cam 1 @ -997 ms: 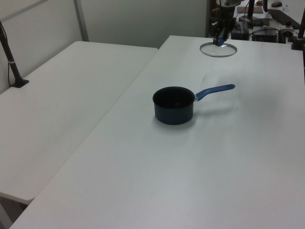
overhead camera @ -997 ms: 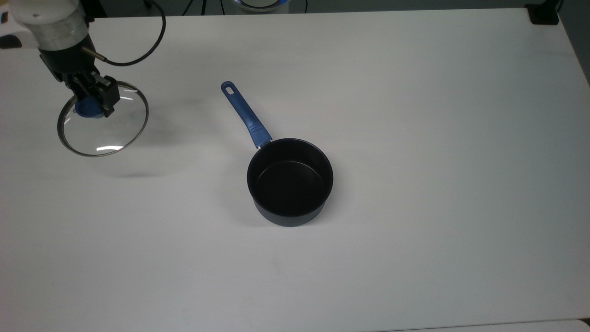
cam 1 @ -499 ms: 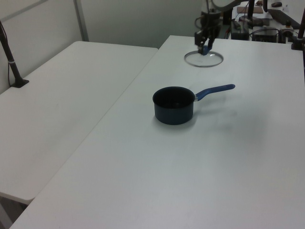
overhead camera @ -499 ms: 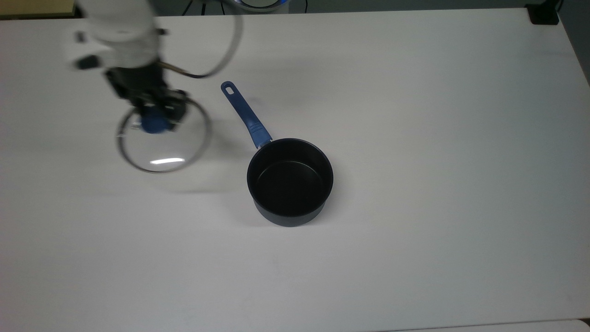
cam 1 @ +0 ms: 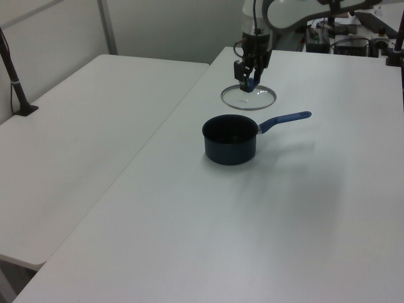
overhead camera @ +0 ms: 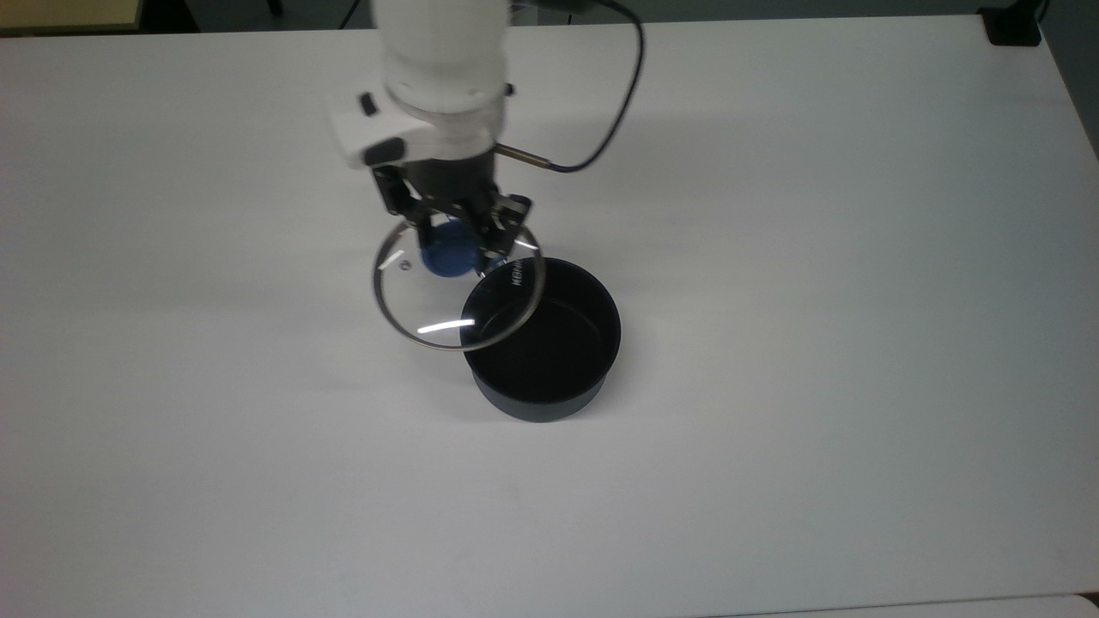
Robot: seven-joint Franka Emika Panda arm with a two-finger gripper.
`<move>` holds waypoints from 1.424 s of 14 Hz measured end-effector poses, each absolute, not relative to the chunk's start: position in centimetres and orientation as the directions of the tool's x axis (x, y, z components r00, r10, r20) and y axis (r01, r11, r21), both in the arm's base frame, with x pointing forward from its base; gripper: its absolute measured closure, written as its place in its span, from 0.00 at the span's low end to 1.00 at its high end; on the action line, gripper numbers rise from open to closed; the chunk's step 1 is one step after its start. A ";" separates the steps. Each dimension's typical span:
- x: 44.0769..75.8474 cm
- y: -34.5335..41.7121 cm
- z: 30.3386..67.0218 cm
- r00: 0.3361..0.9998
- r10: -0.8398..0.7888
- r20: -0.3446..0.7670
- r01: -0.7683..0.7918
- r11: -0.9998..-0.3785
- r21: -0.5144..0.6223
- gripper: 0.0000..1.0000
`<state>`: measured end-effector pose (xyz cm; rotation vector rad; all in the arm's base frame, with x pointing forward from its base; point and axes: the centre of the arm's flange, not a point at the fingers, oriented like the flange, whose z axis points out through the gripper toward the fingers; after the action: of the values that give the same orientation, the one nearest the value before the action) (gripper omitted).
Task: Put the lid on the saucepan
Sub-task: 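Lift the glass lid and carry it over the saucepan, then lower the lid onto the saucepan rim and settle it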
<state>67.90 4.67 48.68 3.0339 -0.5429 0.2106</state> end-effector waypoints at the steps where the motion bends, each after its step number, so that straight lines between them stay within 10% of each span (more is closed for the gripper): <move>1: 68.0 5.6 48.4 0.930 -0.339 0.142 -0.346 -0.938 0.030 0.40; 20: 69.7 12.2 43.0 0.929 -0.330 0.169 -0.344 -0.937 0.057 0.40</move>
<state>69.74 12.18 43.03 3.0006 -0.5249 0.2399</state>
